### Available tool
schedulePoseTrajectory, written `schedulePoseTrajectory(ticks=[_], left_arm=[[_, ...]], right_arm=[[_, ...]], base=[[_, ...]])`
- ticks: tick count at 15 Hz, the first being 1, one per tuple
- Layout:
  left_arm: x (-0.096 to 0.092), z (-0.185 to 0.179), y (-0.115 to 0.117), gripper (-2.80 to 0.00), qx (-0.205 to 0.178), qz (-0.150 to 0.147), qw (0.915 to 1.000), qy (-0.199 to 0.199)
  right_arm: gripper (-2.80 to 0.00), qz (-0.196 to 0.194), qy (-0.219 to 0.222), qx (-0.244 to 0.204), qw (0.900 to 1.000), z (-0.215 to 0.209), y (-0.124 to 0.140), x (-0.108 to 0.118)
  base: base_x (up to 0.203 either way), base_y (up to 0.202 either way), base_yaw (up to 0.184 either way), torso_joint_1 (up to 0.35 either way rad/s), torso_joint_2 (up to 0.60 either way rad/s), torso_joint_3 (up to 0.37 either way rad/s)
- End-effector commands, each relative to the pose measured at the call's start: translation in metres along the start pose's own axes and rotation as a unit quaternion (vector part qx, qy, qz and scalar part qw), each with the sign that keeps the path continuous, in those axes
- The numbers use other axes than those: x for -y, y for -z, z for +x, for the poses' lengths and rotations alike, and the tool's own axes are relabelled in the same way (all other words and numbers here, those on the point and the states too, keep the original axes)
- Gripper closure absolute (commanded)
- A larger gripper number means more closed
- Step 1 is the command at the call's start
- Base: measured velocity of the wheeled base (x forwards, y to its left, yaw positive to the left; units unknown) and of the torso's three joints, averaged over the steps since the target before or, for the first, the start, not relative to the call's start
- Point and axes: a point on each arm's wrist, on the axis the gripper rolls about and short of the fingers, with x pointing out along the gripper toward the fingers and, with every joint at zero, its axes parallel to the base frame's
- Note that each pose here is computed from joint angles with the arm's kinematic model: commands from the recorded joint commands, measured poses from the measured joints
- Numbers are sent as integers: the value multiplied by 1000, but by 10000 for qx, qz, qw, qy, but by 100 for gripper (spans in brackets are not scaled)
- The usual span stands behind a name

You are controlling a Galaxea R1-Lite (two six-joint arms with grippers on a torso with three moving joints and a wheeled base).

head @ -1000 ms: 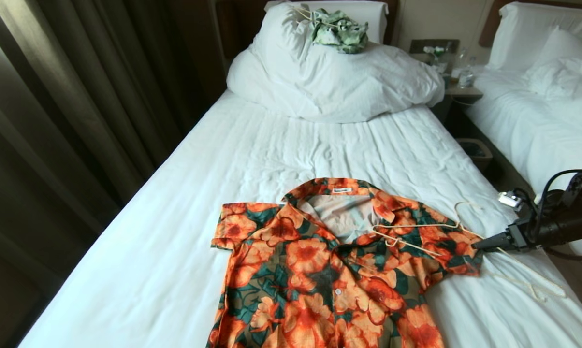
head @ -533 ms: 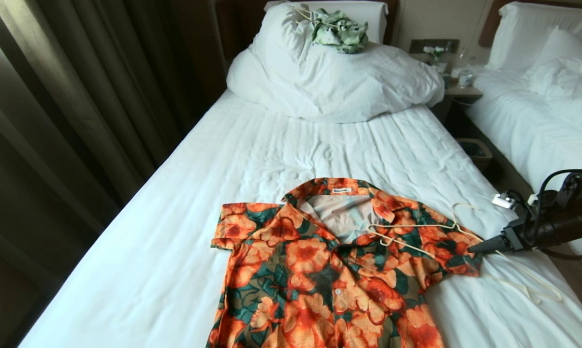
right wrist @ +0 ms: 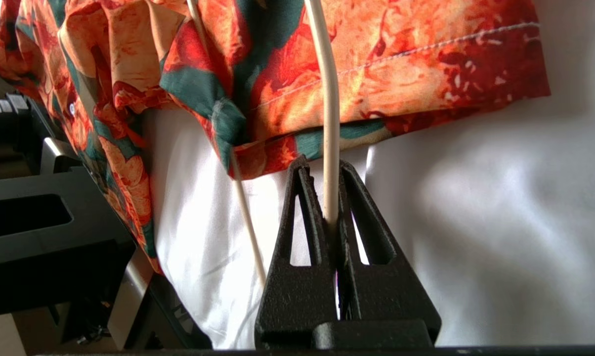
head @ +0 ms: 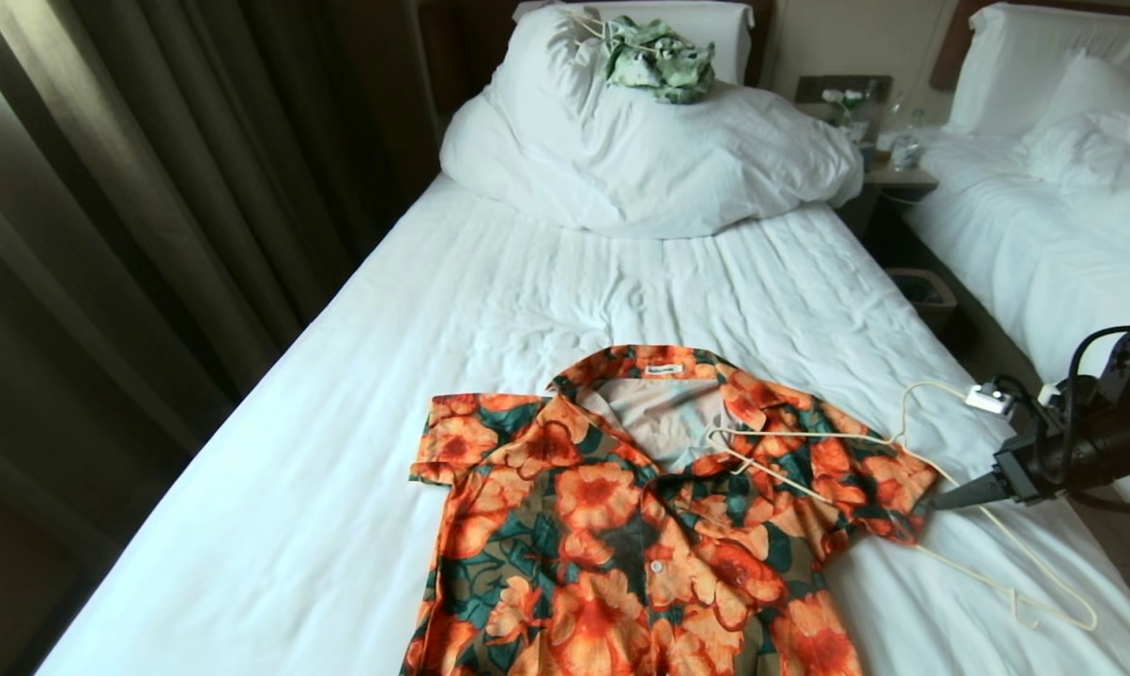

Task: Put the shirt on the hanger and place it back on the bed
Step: Lift the shirt and hanger

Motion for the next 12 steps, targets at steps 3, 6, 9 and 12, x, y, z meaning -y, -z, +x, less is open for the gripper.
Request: schedulePoseTrajectory(ticks=[3, 6, 9, 12], left_arm=[[0, 0, 1, 0, -8, 4, 10000, 2], [0, 0, 0, 0, -2, 4, 10000, 1], [0, 0, 0, 0, -4, 4, 10000, 1], [0, 0, 0, 0, -1, 4, 10000, 1]], right_arm=[[0, -118, 221, 23, 9997, -23, -3, -20], [0, -87, 310, 31, 9995, -35, -1, -27], [0, -143, 398, 117, 9990, -50, 1, -42], [0, -326, 498, 193, 9980, -62, 4, -59]], base=[[0, 0, 0, 0, 0, 0], [0, 0, 0, 0, 0, 0], [0, 0, 0, 0, 0, 0], [0, 0, 0, 0, 0, 0]])
